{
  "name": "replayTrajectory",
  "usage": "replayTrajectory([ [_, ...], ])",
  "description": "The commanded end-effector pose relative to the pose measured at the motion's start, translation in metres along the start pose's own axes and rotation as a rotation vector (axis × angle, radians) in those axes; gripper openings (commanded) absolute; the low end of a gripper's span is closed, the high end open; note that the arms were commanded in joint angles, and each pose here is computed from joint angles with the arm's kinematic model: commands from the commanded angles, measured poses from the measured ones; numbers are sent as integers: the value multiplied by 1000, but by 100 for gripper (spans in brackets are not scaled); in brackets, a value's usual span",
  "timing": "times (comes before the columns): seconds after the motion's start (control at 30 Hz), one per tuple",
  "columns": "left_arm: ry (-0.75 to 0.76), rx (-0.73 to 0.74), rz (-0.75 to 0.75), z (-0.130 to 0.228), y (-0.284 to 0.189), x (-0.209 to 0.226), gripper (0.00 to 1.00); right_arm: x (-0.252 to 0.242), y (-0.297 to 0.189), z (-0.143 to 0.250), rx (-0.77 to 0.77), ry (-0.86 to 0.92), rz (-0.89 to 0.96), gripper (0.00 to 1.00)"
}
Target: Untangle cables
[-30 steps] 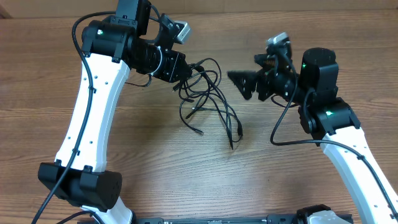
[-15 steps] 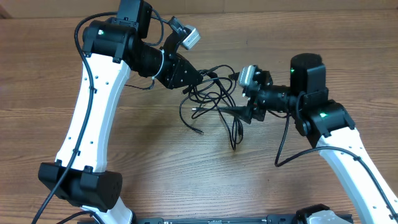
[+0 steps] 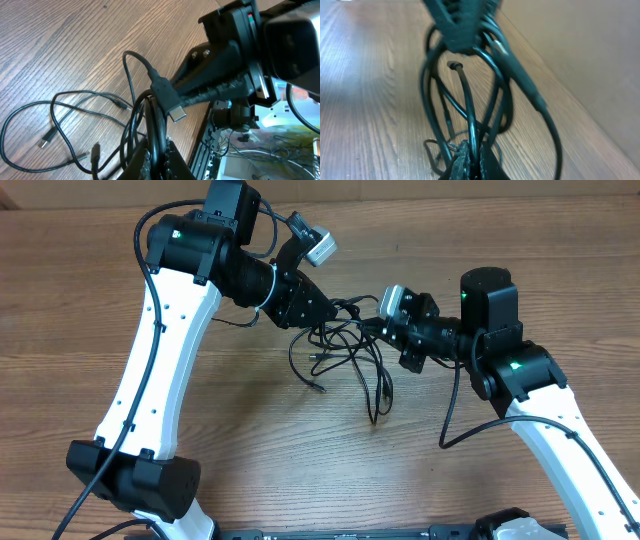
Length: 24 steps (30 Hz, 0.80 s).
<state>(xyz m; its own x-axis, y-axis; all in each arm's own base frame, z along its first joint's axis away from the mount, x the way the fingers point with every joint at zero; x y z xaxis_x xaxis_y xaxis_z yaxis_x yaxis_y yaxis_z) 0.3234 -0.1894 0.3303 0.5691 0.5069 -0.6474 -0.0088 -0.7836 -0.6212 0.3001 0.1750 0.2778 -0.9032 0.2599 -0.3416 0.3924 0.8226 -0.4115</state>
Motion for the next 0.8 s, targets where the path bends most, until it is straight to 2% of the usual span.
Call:
replayTrajectory([
  [0.0,25,-7,0,-3,-1,0,4,-27,-9,20,129,299,199,4],
  [0.07,24,-7,-4,-3,-1,1,5,-42,-21,35,162,500,312,4],
  [0.17,24,-7,-4,-3,-1,1,4,-54,-35,46,152,648,379,4],
  [0.33,24,-7,-4,-3,-1,1,4,-66,-53,61,147,777,451,4],
  [0.37,24,-7,-4,-3,-1,1,4,-66,-53,61,144,777,451,18],
  [0.4,24,-7,-4,-3,-1,1,4,-66,-53,61,145,778,450,43],
  [0.5,24,-7,-4,-3,-1,1,4,-65,-53,61,146,779,445,68],
  [0.53,25,-7,-4,-3,-1,1,5,-65,-52,61,142,779,439,84],
  [0.6,25,-8,-4,-3,-1,1,4,-65,-52,60,141,779,438,91],
  [0.77,25,-7,-4,-3,-1,1,5,-60,-48,51,101,700,354,91],
])
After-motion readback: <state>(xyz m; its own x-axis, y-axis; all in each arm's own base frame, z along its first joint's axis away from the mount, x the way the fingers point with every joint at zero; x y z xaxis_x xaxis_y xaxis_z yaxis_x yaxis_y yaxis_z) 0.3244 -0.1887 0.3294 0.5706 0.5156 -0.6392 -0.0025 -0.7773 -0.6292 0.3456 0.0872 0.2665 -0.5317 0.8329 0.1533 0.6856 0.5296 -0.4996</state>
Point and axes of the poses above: each gripper's point midway between its finger pads, its own y axis out along the fingers, its own x axis along the line the jaws close on, z = x × y, the point moved 5 cm from there along -y, back along the fingers, and after that the axes turned 11 degrees about -y, right-handed, at the moved point
